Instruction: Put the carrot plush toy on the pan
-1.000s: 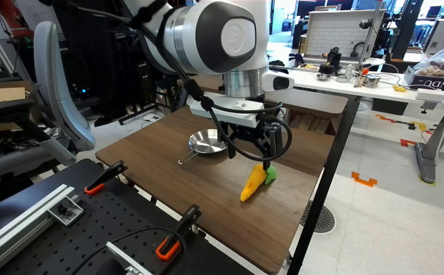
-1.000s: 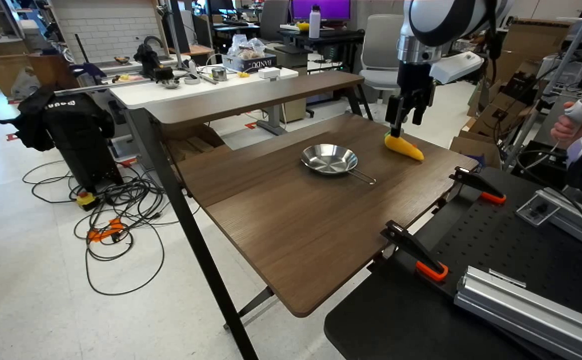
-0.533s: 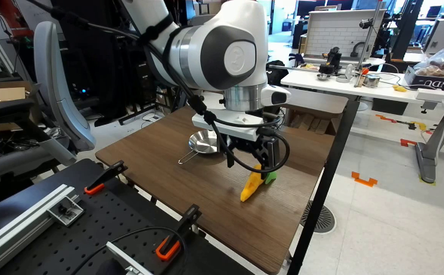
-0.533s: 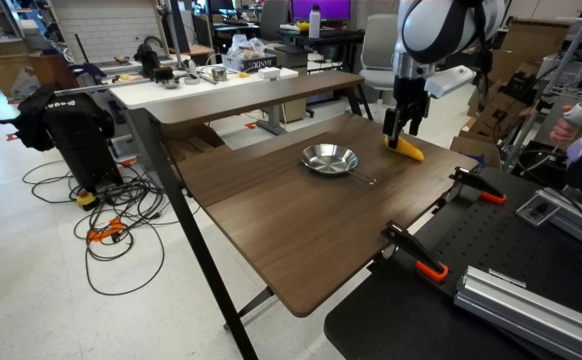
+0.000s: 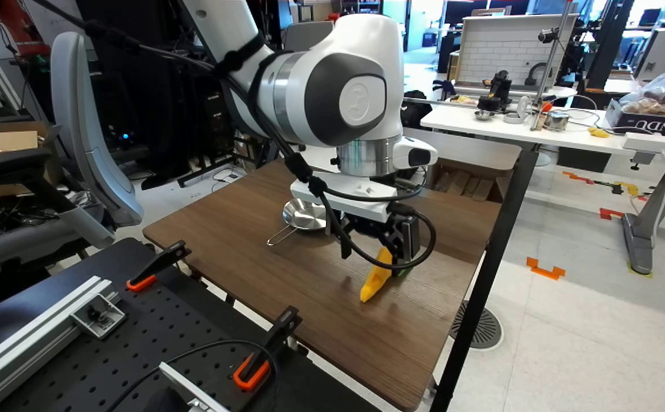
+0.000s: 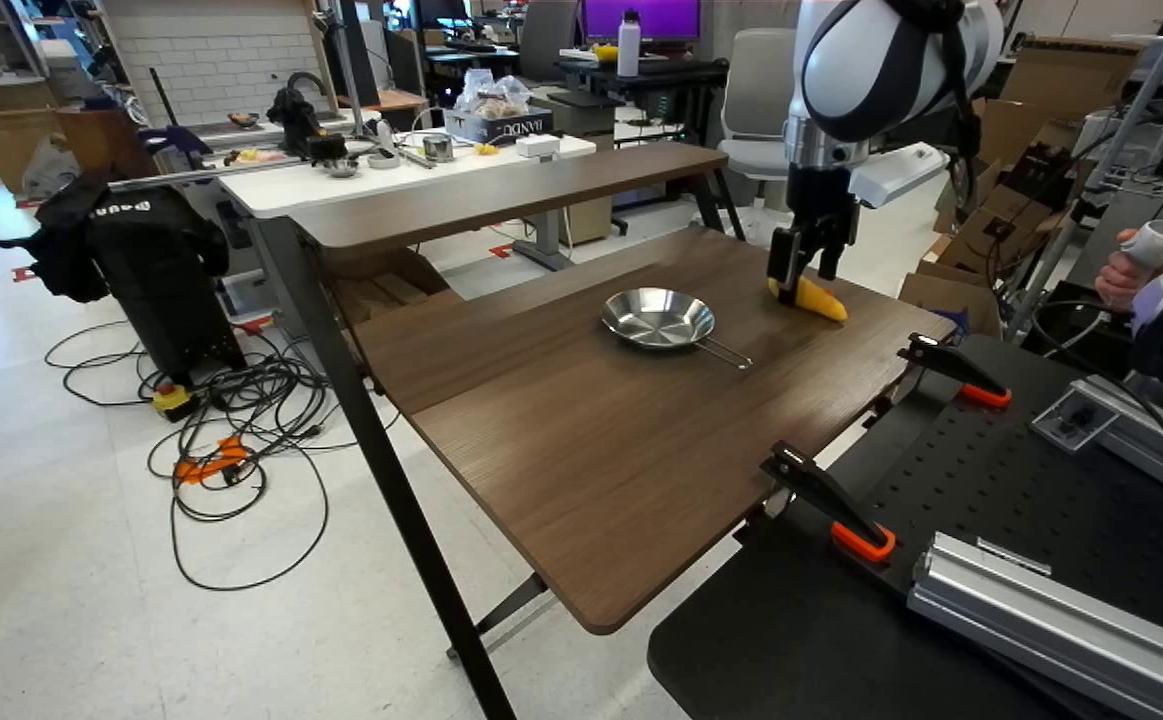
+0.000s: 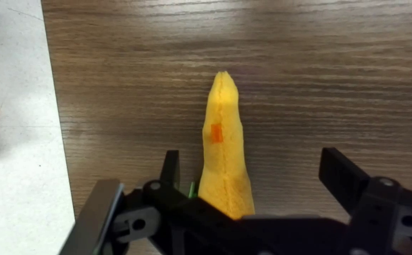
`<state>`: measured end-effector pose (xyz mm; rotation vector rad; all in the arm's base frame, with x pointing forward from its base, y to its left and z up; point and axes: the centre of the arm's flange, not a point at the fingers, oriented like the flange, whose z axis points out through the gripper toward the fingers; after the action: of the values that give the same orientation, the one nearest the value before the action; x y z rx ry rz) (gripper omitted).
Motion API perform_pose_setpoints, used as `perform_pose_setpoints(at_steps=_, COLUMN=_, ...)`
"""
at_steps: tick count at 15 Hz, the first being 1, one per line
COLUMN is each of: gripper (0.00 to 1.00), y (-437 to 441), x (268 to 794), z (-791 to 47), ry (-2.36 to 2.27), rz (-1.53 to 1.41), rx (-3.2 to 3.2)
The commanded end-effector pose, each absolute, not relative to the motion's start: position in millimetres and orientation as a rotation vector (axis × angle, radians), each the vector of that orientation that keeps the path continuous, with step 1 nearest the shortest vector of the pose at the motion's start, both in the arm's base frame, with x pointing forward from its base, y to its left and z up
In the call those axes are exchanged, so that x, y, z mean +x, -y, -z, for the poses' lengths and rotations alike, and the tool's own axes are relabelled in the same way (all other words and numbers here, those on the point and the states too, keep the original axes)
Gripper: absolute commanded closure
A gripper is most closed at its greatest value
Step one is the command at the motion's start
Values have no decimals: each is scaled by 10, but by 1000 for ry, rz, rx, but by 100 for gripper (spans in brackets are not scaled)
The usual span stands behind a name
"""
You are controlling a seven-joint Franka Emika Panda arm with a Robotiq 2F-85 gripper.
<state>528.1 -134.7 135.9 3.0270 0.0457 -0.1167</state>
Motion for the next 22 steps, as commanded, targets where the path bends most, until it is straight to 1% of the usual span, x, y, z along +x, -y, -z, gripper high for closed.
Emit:
perform_pose_setpoints(at_steps=1, gripper=0, y=1429, x=5337, z=-1206, ry=-70, rz=86, rx=3038)
perform_pose_setpoints(at_steps=2, gripper=25, y=1432, x=5333, z=-1188, ry=-72, rz=84, rx=3037)
perform_pose_setpoints(at_steps=3, gripper=28, y=1435, x=5333, z=-1173, ry=-74, rz=85, rx=3038)
perform_pose_setpoints(at_steps=4, gripper=34, y=1437, x=5334, z=-1158, ry=-73, rz=83, rx=3038)
perform_pose_setpoints(at_steps=5, gripper=44, y=1436, x=5336, z=-1151, ry=-75, rz=80, rx=3038)
perform_pose_setpoints(at_steps=12, gripper=96, y=1381, x=5347, z=-1291, ry=-85, rz=21, rx=3030)
perform_pose_setpoints(at_steps=14, gripper=100, y=1342, x=5366, z=-1407, ry=-92, rz=-19, rx=3026)
perform_pose_setpoints(at_steps=16, gripper=97, y=1280, x=5395, z=-1535, ry=-109, rz=-58, rx=3020)
perform_pose_setpoints(at_steps=18, gripper=99, y=1199, x=5428, z=-1658, ry=-125, rz=-92, rx=3018)
perform_pose_setpoints(at_steps=19, gripper=98, y=1147, x=5447, z=-1725, ry=-137, rz=-107, rx=3019)
perform_pose_setpoints(at_steps=22, gripper=98, y=977, x=5512, z=-1868, ry=-173, rz=-142, rx=3021)
